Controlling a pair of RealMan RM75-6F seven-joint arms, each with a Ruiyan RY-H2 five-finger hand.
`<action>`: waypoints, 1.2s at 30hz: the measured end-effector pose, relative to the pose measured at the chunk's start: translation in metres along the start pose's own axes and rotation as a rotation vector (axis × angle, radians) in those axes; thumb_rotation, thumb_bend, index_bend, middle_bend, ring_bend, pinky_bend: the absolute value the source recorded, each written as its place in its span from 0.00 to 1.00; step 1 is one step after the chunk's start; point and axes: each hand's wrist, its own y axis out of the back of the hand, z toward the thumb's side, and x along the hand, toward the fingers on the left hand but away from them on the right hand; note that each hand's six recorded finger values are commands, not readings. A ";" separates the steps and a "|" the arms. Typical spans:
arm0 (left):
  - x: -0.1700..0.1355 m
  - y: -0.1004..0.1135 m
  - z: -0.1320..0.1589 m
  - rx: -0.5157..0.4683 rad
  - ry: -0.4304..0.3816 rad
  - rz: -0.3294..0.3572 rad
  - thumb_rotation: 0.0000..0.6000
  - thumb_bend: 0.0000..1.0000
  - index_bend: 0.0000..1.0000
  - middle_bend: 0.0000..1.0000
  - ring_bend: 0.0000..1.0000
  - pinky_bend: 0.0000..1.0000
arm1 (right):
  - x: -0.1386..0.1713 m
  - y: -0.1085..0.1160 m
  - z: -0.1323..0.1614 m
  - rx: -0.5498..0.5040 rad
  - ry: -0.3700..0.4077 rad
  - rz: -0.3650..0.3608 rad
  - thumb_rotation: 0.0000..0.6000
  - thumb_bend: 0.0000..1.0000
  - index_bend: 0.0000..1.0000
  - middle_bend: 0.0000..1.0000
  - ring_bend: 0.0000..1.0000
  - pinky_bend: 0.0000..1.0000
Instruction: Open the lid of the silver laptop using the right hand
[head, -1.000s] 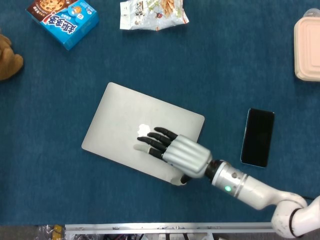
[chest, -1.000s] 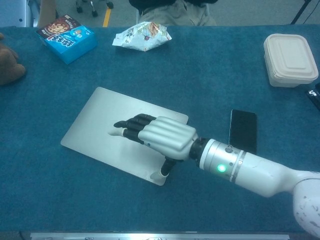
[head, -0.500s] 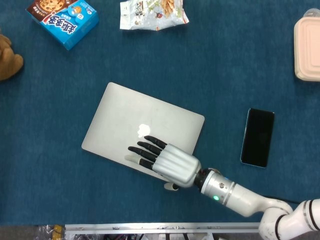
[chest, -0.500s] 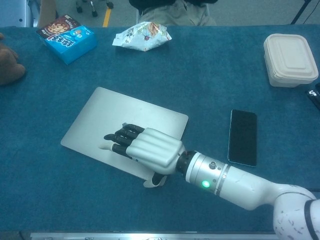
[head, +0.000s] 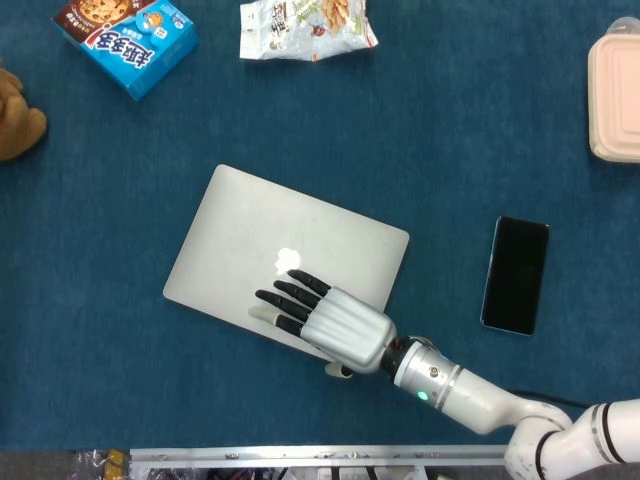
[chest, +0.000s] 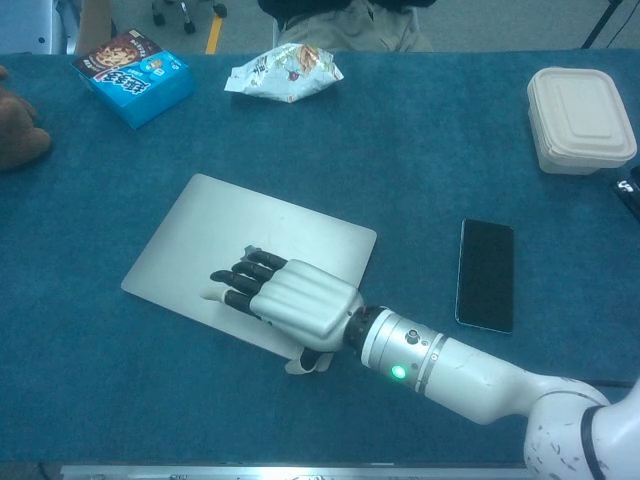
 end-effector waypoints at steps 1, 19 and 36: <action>0.000 0.000 0.000 -0.001 0.000 0.000 1.00 0.34 0.29 0.28 0.23 0.18 | 0.000 -0.001 0.000 0.000 -0.002 0.002 1.00 0.02 0.00 0.00 0.00 0.01; 0.003 -0.003 0.004 0.000 -0.013 -0.006 1.00 0.34 0.29 0.28 0.23 0.18 | 0.004 0.001 -0.019 0.038 -0.063 0.007 1.00 0.05 0.00 0.00 0.00 0.01; 0.009 -0.005 0.016 0.007 -0.039 -0.018 1.00 0.34 0.29 0.28 0.23 0.18 | 0.018 0.012 -0.067 0.061 -0.196 -0.014 1.00 0.05 0.00 0.00 0.00 0.01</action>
